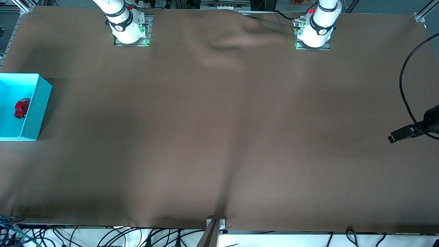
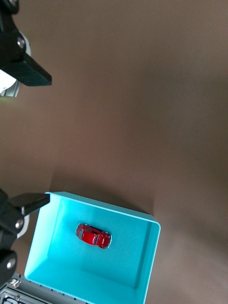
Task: Wind red beetle toy and store in blue box
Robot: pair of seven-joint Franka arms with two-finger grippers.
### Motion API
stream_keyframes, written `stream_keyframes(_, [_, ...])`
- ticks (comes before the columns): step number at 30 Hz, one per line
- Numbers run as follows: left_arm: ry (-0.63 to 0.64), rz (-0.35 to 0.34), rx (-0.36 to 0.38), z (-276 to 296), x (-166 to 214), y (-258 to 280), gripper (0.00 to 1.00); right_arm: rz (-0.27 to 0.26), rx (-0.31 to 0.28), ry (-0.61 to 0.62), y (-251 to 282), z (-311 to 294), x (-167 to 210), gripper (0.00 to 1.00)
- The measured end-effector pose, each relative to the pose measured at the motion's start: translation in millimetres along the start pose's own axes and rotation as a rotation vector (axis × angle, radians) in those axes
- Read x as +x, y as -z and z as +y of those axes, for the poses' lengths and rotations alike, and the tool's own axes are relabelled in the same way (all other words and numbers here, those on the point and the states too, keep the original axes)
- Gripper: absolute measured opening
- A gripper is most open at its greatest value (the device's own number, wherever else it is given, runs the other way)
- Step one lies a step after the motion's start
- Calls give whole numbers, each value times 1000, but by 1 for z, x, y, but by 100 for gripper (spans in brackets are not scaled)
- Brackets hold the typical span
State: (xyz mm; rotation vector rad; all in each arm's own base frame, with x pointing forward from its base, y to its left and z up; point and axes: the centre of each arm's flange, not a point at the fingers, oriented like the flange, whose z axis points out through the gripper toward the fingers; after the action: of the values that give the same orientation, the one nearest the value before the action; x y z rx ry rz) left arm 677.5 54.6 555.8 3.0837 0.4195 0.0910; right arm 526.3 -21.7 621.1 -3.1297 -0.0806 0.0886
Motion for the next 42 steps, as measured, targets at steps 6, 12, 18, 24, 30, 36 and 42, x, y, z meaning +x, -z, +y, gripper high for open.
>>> stream_keyframes(6, [0,0,0,0,0,0,100,-18,-4,-11,-13,-8,6,100])
stream_keyframes(12, [0,0,0,0,0,0,100,-32,-13,-15,-22,-21,10,100])
stream_keyframes(18, [0,0,0,0,0,0,100,-50,-41,-21,-32,-34,12,100])
stream_keyframes(24, [0,0,0,0,0,0,100,-58,-50,-15,-37,-41,13,100])
stream_keyframes(30, [0,0,0,0,0,0,100,-61,-69,3,-38,-49,14,100])
stream_keyframes(36, [0,0,0,0,0,0,100,-67,-75,12,-42,-52,16,100])
stream_keyframes(42, [0,0,0,0,0,0,100,-71,-76,11,-44,-51,17,100])
